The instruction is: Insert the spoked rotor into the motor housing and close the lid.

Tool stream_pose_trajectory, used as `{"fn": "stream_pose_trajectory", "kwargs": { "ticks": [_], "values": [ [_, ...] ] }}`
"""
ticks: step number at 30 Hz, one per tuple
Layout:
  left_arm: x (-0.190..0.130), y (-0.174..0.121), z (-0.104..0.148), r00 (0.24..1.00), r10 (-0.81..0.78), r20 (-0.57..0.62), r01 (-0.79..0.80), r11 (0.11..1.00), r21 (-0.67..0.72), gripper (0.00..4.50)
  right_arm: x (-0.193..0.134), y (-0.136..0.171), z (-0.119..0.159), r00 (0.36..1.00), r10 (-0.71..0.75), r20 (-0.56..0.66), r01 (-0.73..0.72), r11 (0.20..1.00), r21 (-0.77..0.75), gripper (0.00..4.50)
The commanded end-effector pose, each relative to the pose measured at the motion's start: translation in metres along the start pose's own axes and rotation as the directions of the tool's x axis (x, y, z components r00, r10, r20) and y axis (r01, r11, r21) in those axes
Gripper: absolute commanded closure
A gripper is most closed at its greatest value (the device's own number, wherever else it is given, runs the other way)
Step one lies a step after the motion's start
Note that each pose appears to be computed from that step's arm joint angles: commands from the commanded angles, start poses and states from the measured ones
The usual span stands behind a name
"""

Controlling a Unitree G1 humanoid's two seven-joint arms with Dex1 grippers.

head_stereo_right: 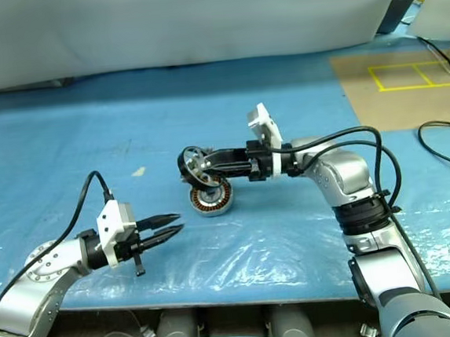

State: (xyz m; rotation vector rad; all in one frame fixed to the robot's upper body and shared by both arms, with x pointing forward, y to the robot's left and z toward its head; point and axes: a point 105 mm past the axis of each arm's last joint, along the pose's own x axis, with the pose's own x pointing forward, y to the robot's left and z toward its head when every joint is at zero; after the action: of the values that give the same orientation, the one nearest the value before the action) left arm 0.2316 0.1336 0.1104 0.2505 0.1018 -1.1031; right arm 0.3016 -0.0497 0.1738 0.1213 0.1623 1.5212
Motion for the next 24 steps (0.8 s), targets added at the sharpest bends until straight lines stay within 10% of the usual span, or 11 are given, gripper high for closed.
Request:
{"fn": "stream_pose_trajectory", "kwargs": {
  "ticks": [1,24],
  "values": [
    [-0.004,0.002,0.011,1.000,0.006,0.019,-0.007,0.999,0.032,3.54,-0.001,-0.002,-0.014,1.000,-0.008,-0.003,0.009,0.999,0.035,3.27],
    [-0.002,0.000,0.012,1.000,-0.006,0.017,0.005,0.999,0.034,3.54,0.008,-0.030,-0.055,0.990,-0.135,-0.041,0.139,0.985,0.107,3.27]
  ]
}}
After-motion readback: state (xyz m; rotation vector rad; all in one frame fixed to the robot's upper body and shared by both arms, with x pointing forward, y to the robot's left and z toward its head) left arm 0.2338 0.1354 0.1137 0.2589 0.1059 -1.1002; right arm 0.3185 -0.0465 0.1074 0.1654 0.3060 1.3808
